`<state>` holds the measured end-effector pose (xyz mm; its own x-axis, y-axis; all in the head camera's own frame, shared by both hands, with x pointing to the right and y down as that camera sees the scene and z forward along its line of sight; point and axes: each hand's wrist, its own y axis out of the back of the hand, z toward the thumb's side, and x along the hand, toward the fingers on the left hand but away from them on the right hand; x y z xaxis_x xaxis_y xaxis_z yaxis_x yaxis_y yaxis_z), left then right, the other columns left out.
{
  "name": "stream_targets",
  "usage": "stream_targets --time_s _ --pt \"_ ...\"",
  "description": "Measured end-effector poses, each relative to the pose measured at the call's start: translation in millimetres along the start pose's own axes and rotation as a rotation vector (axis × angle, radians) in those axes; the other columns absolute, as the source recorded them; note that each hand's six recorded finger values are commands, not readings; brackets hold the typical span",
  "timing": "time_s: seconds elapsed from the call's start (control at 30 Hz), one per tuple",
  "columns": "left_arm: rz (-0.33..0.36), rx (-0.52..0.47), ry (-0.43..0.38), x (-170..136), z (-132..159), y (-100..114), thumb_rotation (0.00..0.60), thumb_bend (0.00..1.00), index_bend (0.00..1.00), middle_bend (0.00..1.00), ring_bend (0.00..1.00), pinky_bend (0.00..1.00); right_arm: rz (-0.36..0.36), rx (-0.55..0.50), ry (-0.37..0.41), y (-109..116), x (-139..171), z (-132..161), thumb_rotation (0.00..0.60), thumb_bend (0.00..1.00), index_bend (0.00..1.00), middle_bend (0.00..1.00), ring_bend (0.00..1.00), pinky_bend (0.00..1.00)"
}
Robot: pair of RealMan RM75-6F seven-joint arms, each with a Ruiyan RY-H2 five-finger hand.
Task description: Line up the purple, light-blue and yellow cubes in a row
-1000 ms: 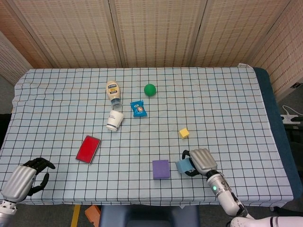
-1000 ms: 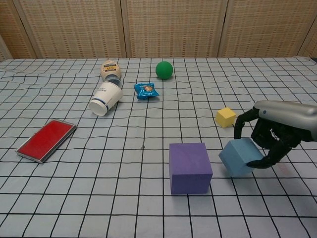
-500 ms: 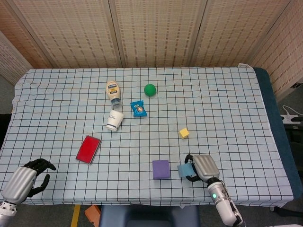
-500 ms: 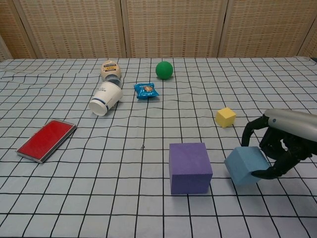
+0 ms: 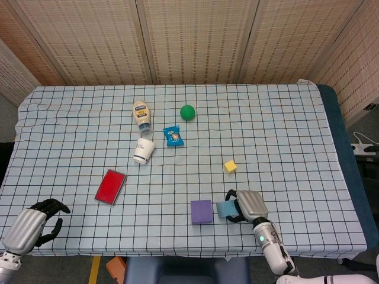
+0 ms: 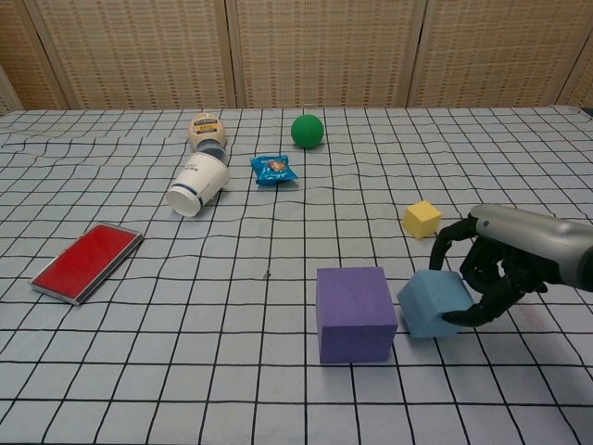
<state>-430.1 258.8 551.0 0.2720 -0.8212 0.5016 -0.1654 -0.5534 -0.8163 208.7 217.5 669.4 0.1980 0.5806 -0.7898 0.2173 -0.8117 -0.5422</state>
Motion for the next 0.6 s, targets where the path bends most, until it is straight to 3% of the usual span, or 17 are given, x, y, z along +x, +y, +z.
stream_targets --time_s 0.6 --pt "0.001 -0.008 -0.005 -0.7 0.8 0.7 0.600 0.57 0.43 0.42 0.28 0.40 0.017 -0.008 0.020 -7.8 -7.6 12.4 0.600 0.15 0.60 0.83 0.72 0.86"
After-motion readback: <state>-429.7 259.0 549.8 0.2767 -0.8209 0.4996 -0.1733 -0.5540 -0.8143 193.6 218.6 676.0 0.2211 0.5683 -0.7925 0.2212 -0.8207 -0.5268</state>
